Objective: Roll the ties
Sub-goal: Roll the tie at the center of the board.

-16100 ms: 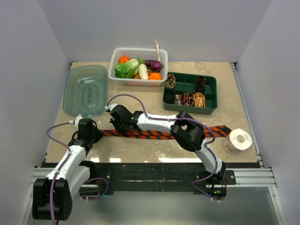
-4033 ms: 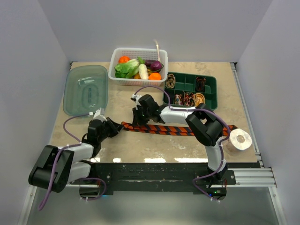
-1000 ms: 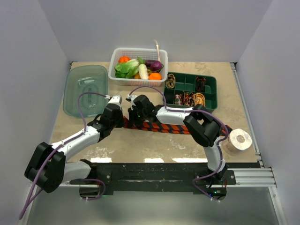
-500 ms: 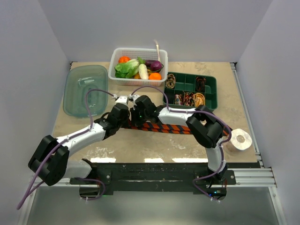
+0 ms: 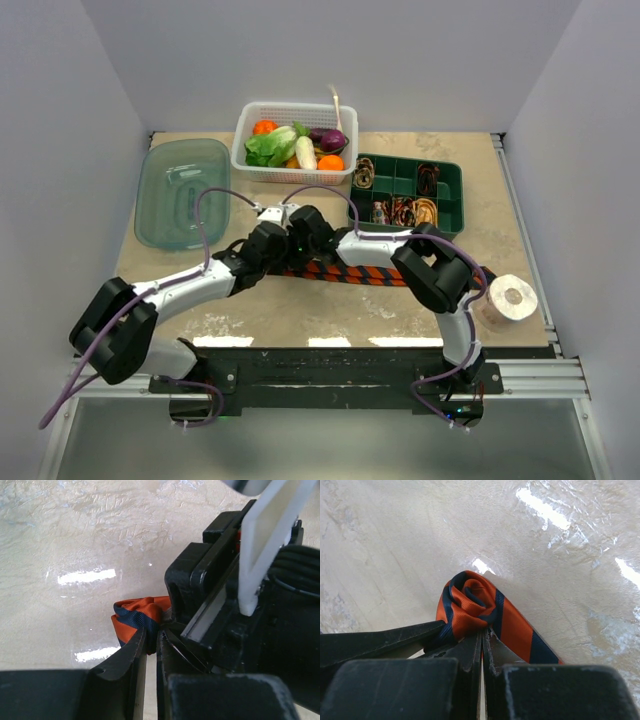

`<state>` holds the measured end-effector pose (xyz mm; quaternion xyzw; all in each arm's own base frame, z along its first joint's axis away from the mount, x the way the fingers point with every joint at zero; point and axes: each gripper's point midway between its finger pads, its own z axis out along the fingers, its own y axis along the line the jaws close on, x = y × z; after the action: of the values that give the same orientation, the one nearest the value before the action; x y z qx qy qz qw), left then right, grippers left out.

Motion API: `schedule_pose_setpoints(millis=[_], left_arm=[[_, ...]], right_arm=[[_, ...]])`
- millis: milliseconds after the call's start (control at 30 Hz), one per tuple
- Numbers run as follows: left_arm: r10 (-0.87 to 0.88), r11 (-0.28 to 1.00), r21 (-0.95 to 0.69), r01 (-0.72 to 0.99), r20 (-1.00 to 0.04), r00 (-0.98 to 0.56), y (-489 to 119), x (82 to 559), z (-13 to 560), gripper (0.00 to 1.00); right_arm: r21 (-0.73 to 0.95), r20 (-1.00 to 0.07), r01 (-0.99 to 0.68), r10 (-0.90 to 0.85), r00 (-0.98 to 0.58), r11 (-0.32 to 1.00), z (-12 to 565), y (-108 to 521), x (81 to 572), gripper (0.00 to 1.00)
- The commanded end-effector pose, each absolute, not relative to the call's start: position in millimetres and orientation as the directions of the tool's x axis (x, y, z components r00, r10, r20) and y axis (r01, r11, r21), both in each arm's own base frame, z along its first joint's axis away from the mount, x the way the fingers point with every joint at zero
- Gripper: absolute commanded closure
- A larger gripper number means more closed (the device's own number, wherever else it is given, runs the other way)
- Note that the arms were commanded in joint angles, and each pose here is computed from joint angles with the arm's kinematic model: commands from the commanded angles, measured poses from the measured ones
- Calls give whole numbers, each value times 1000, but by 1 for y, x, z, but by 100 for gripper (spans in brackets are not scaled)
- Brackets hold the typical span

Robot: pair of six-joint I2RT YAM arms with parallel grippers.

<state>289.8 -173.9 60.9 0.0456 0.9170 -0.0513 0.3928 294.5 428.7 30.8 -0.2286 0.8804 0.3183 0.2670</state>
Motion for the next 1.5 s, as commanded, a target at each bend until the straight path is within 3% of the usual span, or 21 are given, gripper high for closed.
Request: schedule_pose_setpoints(millis=[0, 500, 600, 733, 833, 1167, 1467], left_arm=[[37, 990, -62, 128, -753, -657, -185, 299, 75, 100], [108, 988, -2, 156, -713, -693, -203, 301, 53, 100], [114, 985, -14, 174, -704, -701, -212, 301, 50, 86], [99, 980, -52, 190, -702, -705, -221, 300, 48, 57], [81, 977, -83, 198, -708, -701, -224, 298, 51, 51], [70, 961, -142, 238, -708, -703, -233, 291, 50, 50], [54, 956, -168, 240, -703, -709, -235, 288, 48, 51]], right_arm=[[408, -642, -561, -211, -737, 720, 44, 415, 301, 100], [322, -671, -511, -189, -717, 797, 68, 365, 323, 100], [319, -668, -510, -192, -719, 799, 66, 363, 324, 100], [330, -667, -513, -189, -721, 793, 66, 362, 324, 100], [334, -683, -526, -184, -707, 782, 72, 362, 324, 100], [413, -734, -615, -154, -661, 672, 98, 388, 320, 100], [464, -722, -682, -205, -661, 565, 87, 407, 308, 100]])
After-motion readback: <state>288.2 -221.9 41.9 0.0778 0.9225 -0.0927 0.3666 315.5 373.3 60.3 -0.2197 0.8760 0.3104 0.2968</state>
